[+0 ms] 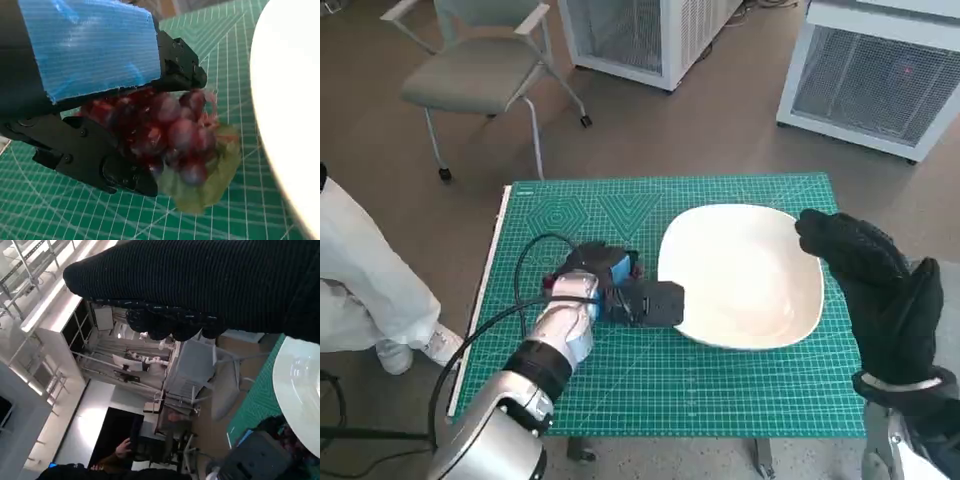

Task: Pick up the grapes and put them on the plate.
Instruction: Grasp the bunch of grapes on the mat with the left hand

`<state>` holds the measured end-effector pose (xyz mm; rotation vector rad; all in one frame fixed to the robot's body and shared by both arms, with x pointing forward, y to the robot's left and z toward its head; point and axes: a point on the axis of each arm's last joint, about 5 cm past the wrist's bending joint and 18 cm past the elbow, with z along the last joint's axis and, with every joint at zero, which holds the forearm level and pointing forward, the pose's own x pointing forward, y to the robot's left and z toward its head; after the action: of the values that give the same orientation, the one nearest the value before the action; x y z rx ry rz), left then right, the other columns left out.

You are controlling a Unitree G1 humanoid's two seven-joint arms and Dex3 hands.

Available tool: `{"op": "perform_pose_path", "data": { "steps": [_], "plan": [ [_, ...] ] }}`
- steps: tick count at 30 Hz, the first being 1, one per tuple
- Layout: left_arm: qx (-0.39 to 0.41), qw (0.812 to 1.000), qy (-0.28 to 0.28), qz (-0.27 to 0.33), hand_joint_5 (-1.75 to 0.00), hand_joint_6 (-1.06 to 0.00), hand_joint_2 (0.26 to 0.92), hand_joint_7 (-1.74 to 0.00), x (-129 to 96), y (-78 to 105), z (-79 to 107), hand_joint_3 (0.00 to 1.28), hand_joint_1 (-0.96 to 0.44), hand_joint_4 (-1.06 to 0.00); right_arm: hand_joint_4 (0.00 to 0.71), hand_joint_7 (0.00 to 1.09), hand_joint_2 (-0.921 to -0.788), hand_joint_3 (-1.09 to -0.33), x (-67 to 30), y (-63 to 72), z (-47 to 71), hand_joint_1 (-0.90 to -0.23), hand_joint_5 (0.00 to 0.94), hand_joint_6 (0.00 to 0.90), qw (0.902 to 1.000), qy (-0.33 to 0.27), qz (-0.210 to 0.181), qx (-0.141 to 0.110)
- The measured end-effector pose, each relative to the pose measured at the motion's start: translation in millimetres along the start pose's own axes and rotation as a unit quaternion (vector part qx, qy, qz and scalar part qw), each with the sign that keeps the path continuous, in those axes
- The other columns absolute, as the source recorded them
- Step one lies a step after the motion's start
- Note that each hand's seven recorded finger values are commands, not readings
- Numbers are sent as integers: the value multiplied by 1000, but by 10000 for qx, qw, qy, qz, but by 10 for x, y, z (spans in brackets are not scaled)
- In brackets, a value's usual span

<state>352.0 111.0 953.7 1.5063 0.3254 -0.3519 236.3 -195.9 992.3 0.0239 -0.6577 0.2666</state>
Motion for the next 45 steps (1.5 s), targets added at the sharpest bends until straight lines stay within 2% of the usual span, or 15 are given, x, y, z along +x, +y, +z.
{"op": "perform_pose_path", "data": {
  "steps": [9, 13, 14, 15, 16, 18, 20, 23, 26, 31, 34, 37, 45],
  "plan": [
    [-127, 9999, -2, -21, -2, -315, 801, -5, 2, 11, -5, 5, -59, -150, 262, 930, -921, -601, 1, 1, 3, -536, 464, 118, 10000, -7, 3, -2],
    [-170, 9999, -13, -6, -20, -353, 868, -18, 2, 12, -7, 59, 58, -194, 261, 929, -921, -601, 1, 1, 3, -536, 466, 118, 10000, -6, 3, -3],
    [-174, 9998, -21, 13, -110, -370, 878, -18, 2, 12, -7, 91, 89, -225, 261, 929, -921, -601, 1, 1, 3, -536, 466, 118, 10000, -6, 3, -3],
    [-177, 9998, -31, 37, -270, -391, 882, -16, 2, 13, -8, 139, 122, -254, 261, 929, -921, -601, 1, 1, 3, -536, 466, 118, 10000, -6, 3, -3],
    [-181, 9998, -42, 67, -479, -411, 878, -13, 2, 13, -8, 185, 145, -281, 261, 929, -921, -601, 1, 1, 3, -536, 467, 118, 10000, -6, 3, -3],
    [-192, 9997, -71, 155, -1022, -460, 857, -15, 2, 14, -9, 281, 177, -357, 260, 929, -921, -601, 1, 1, 3, -536, 467, 119, 10000, -6, 3, -3],
    [-203, 9994, -104, 276, -1398, -515, 842, -28, 2, 16, -11, 330, 182, -437, 260, 928, -921, -601, 1, 1, 3, -536, 468, 119, 10000, -5, 2, -3],
    [-205, 9985, -157, 482, -1621, -595, 847, -46, 3, 18, -17, 337, 165, -462, 260, 928, -921, -601, 1, 0, 3, -536, 469, 119, 10000, -4, 1, -2],
    [-200, 9975, -202, 640, -1701, -648, 851, -59, 3, 21, -27, 349, 166, -437, 259, 928, -921, -600, 0, -1, 2, -536, 469, 120, 10000, -2, -2, -3],
    [-185, 9969, -234, 730, -1738, -664, 727, -55, 4, 26, -47, 714, 326, -358, 258, 927, -921, -600, -1, -3, -1, -537, 471, 120, 10000, 6, -8, -2],
    [-169, 9969, -229, 729, -1743, -679, 685, -61, 4, 28, -58, 810, 361, -355, 256, 928, -921, -601, -2, -4, -2, -537, 471, 119, 10000, 9, -10, -2],
    [-154, 9970, -219, 721, -1745, -701, 671, -72, 4, 29, -69, 841, 372, -353, 254, 929, -921, -602, -2, -4, -2, -537, 470, 118, 10000, 9, -10, -3],
    [-174, 9972, -206, 693, -1746, -727, 688, -86, 5, 37, -95, 827, 373, -338, 253, 932, -921, -601, -4, -6, -7, -538, 471, 117, 10000, 18, -17, -3]
  ]
}}
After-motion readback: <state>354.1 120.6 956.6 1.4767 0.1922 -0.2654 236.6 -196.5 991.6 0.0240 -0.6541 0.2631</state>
